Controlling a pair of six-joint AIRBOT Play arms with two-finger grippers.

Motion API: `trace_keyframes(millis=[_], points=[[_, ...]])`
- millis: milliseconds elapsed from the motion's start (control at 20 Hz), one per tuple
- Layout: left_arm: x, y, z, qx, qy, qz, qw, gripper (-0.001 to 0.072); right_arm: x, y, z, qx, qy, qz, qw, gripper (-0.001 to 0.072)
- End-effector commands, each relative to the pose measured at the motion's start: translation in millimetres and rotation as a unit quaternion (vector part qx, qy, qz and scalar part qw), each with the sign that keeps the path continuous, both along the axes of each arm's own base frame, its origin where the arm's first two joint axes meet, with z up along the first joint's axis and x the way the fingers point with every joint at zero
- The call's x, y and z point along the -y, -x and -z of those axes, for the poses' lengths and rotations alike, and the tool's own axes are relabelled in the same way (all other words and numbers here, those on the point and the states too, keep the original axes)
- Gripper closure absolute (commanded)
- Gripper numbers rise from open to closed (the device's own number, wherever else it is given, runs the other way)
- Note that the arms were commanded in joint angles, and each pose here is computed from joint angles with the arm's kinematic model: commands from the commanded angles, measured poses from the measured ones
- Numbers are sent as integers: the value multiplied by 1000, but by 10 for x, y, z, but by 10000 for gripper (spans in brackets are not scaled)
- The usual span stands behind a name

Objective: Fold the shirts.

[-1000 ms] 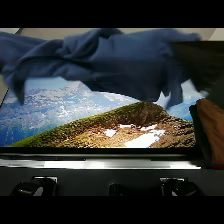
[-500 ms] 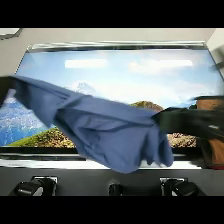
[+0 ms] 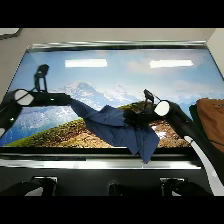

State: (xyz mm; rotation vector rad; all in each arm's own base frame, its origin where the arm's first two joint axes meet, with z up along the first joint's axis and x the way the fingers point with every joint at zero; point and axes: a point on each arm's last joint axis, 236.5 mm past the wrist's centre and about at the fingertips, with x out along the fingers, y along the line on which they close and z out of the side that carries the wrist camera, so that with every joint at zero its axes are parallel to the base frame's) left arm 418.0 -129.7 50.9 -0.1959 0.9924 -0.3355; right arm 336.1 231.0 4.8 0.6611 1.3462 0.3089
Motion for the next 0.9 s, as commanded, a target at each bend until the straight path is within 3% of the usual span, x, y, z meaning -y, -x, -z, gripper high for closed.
trace_keyframes(millis=[0,50,100,250,300,400,500,550,850], points=[[221,108,471,-98,42,8,994,121,52,-264,63,7,-23,16,1000,270],[154,159,412,-111,34,16,993,-2,219,-277,-145,23,-17,-15,999,23],[48,247,343,-134,25,25,990,-4,511,-228,-360,34,8,-56,998,6],[-89,825,347,-244,35,49,968,1,1982,50,-524,-9,171,-25,985,49],[22,1033,442,-269,58,55,960,1,2366,152,-479,-33,192,19,981,69],[449,1335,679,-290,136,43,946,2,2599,259,-278,-62,146,84,984,102],[873,1545,949,-302,203,11,931,23,2579,422,16,-91,118,85,985,63],[1049,1639,1093,-308,218,-6,926,67,2541,515,141,-103,116,70,985,22],[1862,1726,1363,-288,243,-37,926,67,2477,534,325,-102,106,66,987,18]])
